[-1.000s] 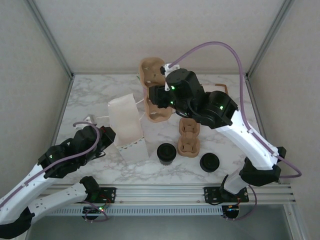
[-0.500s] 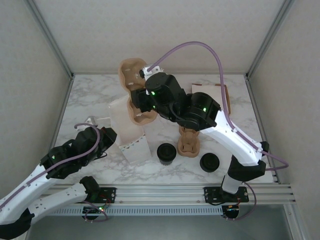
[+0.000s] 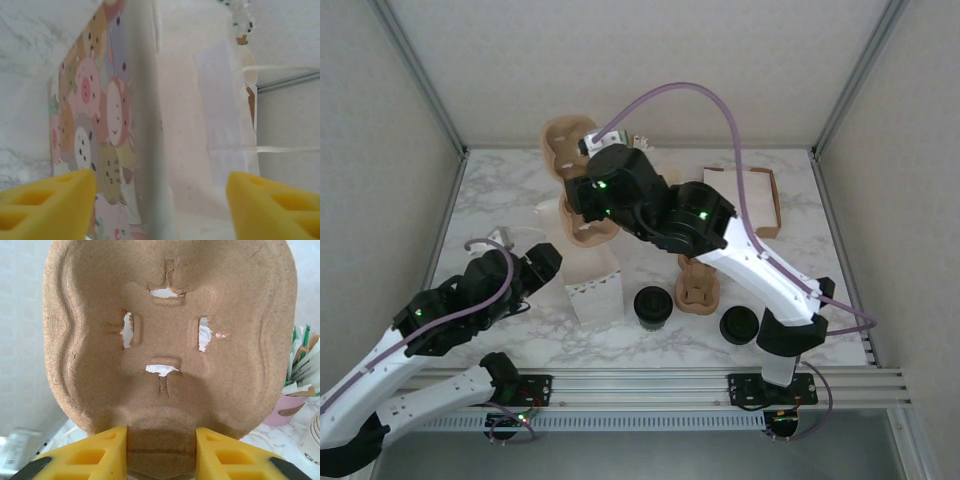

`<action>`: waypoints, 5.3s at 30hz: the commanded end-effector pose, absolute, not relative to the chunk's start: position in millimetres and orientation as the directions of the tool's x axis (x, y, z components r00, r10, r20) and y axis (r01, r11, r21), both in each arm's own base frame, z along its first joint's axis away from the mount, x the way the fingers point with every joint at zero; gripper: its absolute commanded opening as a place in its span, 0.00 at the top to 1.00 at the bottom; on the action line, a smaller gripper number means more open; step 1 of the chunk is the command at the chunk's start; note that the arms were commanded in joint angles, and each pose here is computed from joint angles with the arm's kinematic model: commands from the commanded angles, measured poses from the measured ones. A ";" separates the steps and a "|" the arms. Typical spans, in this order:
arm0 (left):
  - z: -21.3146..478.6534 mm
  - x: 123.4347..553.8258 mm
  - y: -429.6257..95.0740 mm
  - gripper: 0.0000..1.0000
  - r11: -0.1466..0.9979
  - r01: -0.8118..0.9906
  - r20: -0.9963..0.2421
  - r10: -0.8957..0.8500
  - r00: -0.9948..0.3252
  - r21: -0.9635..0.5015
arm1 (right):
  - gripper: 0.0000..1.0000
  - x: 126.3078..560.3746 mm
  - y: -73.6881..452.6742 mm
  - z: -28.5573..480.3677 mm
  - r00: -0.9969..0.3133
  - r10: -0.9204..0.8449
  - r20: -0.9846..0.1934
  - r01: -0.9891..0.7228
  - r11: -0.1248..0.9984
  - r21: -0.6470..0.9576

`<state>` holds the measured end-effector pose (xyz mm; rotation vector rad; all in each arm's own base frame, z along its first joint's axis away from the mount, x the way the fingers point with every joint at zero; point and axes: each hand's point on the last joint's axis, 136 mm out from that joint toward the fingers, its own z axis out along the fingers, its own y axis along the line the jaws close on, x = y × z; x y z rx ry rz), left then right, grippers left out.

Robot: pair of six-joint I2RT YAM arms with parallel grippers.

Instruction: Pack the takeout coffee

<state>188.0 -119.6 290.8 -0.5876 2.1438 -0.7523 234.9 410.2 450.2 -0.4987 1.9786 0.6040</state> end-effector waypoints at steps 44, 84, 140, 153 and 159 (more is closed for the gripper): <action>353.2 283.0 -27.4 0.04 0.815 -0.239 -0.690 -0.576 -0.439 -0.528 | 0.65 243.4 448.7 329.9 -0.597 -0.280 -0.752 -0.512 0.855 0.088; 261.9 315.2 -26.8 0.07 0.894 -0.241 -0.677 -0.443 -0.588 -0.377 | 0.66 242.5 453.8 269.5 -0.662 -0.378 -0.648 -0.497 0.868 0.002; 251.0 314.7 -26.8 0.07 0.905 -0.241 -0.665 -0.421 -0.617 -0.350 | 0.68 232.1 427.0 263.6 -0.665 -0.396 -0.633 -0.460 0.885 -0.071; 250.1 314.0 -27.6 0.07 0.905 -0.238 -0.661 -0.421 -0.621 -0.352 | 0.68 229.6 425.1 241.2 -0.684 -0.436 -0.584 -0.463 0.879 -0.114; 250.1 313.8 -28.5 0.07 0.906 -0.233 -0.660 -0.419 -0.624 -0.354 | 0.68 227.3 424.2 234.8 -0.693 -0.452 -0.562 -0.471 0.874 -0.122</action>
